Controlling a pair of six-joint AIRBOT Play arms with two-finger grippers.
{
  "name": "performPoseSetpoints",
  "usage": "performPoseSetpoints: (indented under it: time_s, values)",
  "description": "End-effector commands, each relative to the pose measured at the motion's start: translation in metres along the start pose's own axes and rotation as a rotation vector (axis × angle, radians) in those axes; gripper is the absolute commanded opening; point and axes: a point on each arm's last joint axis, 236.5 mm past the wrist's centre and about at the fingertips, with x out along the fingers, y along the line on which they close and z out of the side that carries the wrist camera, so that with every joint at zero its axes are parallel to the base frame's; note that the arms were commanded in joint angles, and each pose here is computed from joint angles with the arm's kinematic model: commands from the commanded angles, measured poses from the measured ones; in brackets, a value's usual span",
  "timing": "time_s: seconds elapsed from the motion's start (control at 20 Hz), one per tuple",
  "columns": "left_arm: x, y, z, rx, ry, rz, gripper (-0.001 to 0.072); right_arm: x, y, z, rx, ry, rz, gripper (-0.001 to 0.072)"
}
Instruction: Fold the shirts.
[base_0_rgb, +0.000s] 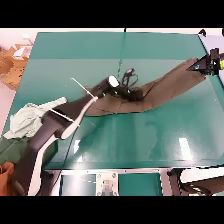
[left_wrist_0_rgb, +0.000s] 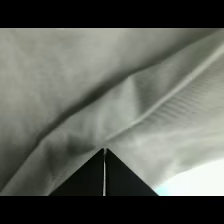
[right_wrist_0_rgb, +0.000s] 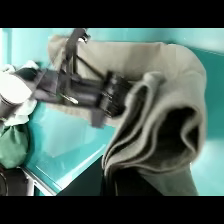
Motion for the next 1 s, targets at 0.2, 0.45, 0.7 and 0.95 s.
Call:
performPoseSetpoints:
  time_s: [0.2, 0.45, 0.7, 0.95]
  values:
    - [-0.217, 0.006, 0.058, 0.062, -0.021, 0.119, 0.0023, 0.057, 0.069, 0.005, -0.084, 0.051, 0.081, 0.0014]
    - [-0.337, 0.025, 0.062, 0.026, -0.077, 0.194, 0.0024, 0.176, 0.168, -0.018, -0.191, 0.114, 0.149, 0.0014]
    - [-0.371, 0.054, 0.045, -0.010, -0.036, 0.233, 0.0024, 0.353, 0.213, -0.065, -0.177, 0.080, 0.155, 0.0015]
    - [-0.376, 0.061, 0.046, 0.014, -0.040, 0.249, 0.0024, 0.469, 0.229, -0.125, -0.201, 0.028, 0.122, 0.0405]
